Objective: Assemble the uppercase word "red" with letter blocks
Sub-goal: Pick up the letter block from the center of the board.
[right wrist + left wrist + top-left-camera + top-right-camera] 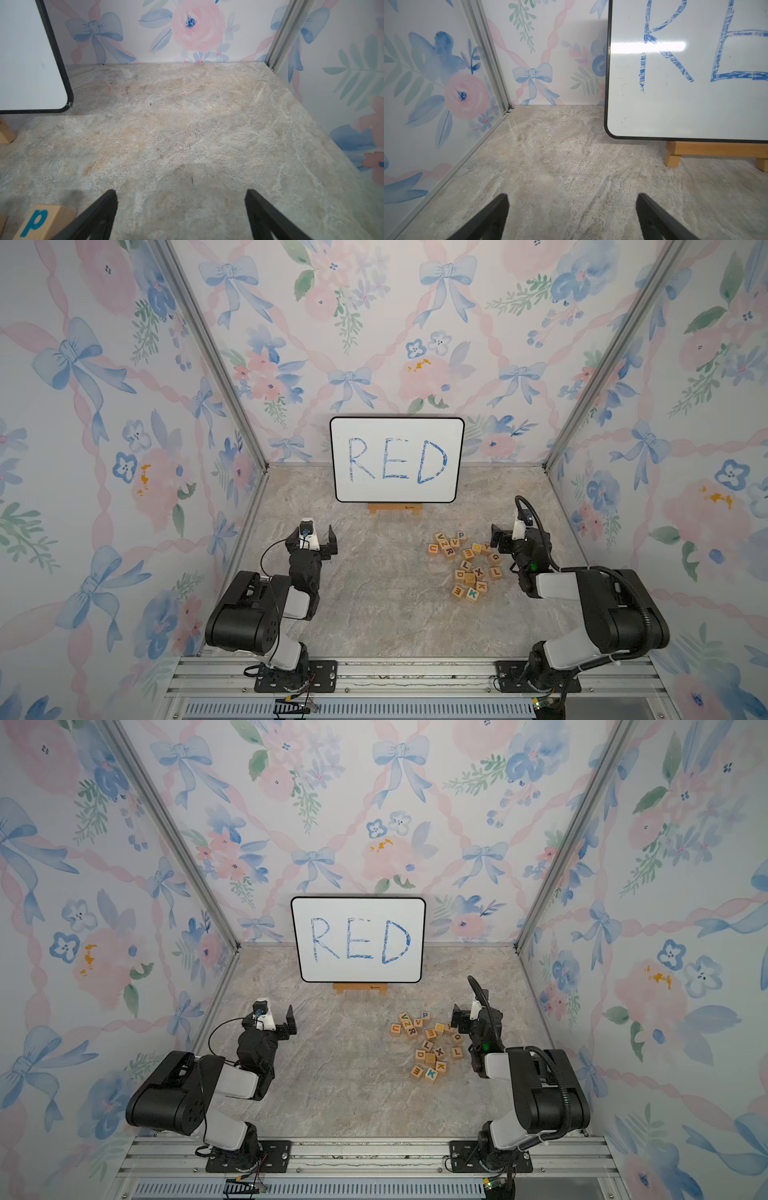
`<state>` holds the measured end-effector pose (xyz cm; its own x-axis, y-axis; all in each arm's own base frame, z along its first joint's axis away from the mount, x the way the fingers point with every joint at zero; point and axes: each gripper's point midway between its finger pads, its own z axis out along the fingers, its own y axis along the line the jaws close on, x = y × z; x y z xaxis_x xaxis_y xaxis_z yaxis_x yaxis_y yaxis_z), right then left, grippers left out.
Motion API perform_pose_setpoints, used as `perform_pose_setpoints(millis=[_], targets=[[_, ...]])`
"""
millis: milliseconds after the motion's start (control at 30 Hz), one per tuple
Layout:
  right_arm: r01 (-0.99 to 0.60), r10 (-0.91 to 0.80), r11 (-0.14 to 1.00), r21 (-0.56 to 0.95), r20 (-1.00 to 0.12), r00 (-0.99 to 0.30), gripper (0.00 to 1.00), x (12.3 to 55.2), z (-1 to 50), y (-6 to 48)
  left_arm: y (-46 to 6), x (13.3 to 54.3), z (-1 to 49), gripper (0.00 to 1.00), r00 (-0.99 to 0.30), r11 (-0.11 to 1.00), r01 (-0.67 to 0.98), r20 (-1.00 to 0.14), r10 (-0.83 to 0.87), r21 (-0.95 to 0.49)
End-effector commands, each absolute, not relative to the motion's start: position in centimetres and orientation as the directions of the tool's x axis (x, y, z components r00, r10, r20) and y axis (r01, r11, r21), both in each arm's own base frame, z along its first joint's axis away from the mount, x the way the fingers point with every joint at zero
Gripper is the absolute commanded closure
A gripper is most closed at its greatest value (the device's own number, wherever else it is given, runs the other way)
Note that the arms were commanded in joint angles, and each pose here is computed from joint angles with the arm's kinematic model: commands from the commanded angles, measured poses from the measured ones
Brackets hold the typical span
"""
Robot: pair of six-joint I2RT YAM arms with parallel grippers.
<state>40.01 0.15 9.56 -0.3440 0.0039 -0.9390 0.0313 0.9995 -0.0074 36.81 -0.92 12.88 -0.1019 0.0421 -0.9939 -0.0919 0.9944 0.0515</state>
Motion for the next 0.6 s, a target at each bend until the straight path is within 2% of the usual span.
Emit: perform_pose_setpoints(millis=[0, 567], targets=[[0.028, 0.000, 1.000, -0.010, -0.944, -0.330, 0.03, 39.98, 9.71, 0.20, -0.92, 36.69, 12.81, 0.02, -0.095, 0.995, -0.088, -0.995, 0.033, 0.042], [0.018, 0.016, 1.000, 0.011, -0.943, -0.331, 0.03, 39.98, 9.69, 0.12, -0.93, 36.68, 12.74, 0.02, -0.097, 0.995, -0.087, -0.995, 0.032, 0.041]])
